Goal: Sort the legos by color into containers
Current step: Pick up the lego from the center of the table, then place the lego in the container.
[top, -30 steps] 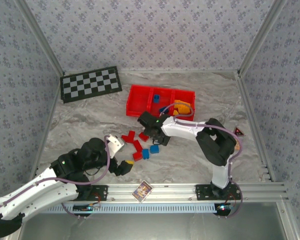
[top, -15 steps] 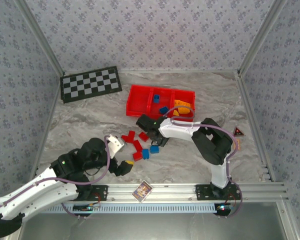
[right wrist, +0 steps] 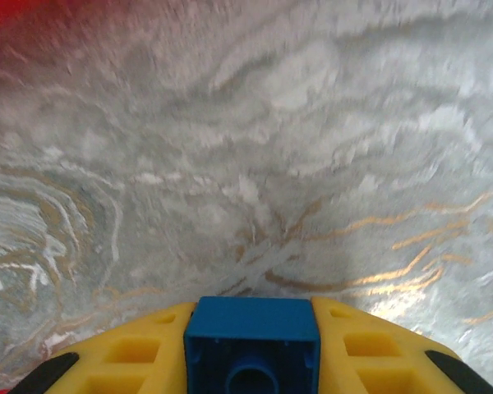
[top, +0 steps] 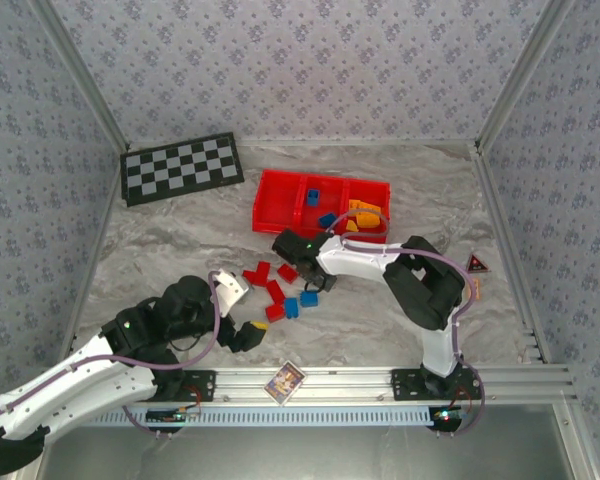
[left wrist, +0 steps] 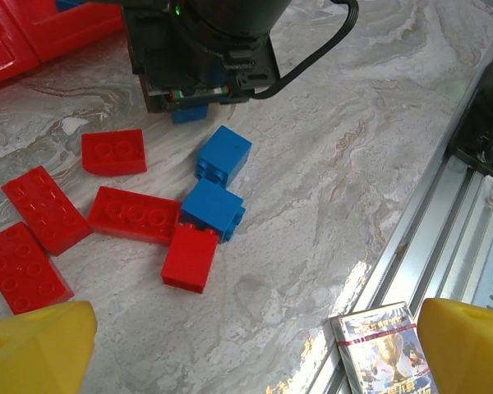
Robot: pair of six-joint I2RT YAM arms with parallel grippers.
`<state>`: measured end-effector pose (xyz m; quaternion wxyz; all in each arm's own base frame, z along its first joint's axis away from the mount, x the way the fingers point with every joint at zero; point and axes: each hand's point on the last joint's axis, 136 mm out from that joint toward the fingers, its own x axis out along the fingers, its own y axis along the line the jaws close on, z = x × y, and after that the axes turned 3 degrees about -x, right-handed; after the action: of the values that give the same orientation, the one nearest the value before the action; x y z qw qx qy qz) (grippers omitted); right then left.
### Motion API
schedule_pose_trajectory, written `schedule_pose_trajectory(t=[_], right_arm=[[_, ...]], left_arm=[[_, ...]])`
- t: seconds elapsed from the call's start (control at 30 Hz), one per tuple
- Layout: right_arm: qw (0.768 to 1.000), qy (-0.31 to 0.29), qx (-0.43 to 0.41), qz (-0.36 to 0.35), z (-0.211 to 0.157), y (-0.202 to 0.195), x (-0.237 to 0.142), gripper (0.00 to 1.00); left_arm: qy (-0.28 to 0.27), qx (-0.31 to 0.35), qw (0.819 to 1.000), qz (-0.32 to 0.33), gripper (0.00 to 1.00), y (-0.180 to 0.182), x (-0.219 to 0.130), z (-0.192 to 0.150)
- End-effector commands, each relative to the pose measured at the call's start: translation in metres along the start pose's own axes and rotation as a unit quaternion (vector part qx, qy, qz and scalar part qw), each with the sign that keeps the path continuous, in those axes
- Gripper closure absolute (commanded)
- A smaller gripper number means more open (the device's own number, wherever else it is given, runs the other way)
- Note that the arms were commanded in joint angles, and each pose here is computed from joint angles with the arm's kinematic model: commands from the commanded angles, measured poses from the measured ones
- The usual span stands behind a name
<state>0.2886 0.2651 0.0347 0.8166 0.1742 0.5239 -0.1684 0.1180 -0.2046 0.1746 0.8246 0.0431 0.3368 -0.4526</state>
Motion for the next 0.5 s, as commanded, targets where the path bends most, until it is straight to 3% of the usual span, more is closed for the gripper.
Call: schedule_pose_trajectory(t=[0.0, 0.2, 0.47], right_arm=[[0.996, -0.074, -0.042, 0.020, 0.045, 0.011, -0.037, 0.87], [0.978, -0.138, -0.111, 0.109, 0.102, 0.051, -0.074, 0.93], [0.975, -0.070, -0.163, 0.134, 0.155, 0.081, -0.032, 0.89]], left_arm=[[-0.001, 0.006, 1.000, -0.011, 0.00, -0.005, -0.001, 0.000], [-0.001, 0.006, 1.000, -0.009, 0.00, -0.004, -0.001, 0.001], [-0.002, 0.006, 1.000, -0.007, 0.00, -0.004, -0.001, 0.001]])
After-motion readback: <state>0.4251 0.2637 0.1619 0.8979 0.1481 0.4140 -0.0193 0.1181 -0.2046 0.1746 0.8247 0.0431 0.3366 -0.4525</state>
